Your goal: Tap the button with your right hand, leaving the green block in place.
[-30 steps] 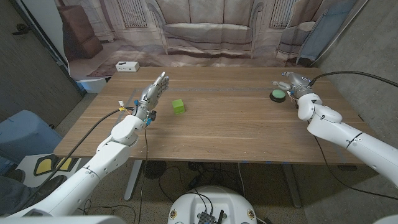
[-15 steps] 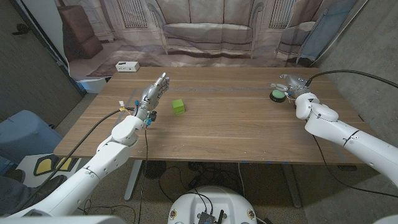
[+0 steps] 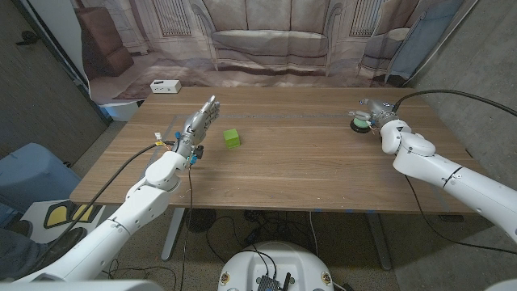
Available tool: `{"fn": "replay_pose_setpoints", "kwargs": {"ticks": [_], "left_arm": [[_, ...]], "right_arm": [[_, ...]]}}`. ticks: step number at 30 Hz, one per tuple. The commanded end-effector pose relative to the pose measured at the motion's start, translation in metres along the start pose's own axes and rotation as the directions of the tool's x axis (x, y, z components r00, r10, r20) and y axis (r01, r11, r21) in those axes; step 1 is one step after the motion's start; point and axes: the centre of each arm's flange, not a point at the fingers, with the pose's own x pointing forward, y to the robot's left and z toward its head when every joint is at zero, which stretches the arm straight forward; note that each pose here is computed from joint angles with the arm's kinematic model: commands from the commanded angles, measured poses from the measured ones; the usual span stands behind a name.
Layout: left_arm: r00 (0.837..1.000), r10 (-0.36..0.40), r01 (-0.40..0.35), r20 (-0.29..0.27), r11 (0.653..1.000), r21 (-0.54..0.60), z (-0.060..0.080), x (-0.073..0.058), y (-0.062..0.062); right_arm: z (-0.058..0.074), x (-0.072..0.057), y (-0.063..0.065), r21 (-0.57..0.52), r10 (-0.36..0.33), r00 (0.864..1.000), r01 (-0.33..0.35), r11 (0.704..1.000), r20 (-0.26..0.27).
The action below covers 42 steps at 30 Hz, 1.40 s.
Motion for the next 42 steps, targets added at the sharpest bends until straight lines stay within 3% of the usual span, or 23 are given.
{"fn": "replay_pose_setpoints", "kwargs": {"ticks": [1,11,24,42], "left_arm": [[1.000,0.006,-0.006,0.002,1.000,-0.013,-0.005,-0.004,0.001],[1.000,0.019,-0.019,-0.016,1.000,-0.022,-0.011,-0.008,0.003],[1.000,0.006,-0.006,-0.007,1.000,-0.022,-0.010,-0.001,0.003],[1.000,-0.008,0.008,0.011,1.000,-0.001,0.000,0.001,0.000]], "right_arm": [[0.002,0.002,0.003,-0.026,0.033,0.999,-0.034,0.999,-0.010],[0.002,0.003,0.006,-0.043,0.075,0.997,-0.076,0.996,-0.025],[0.005,0.006,0.015,-0.064,0.115,0.993,-0.117,0.991,-0.031],[0.001,0.009,0.024,-0.069,0.144,0.988,-0.147,0.987,-0.050]]}}
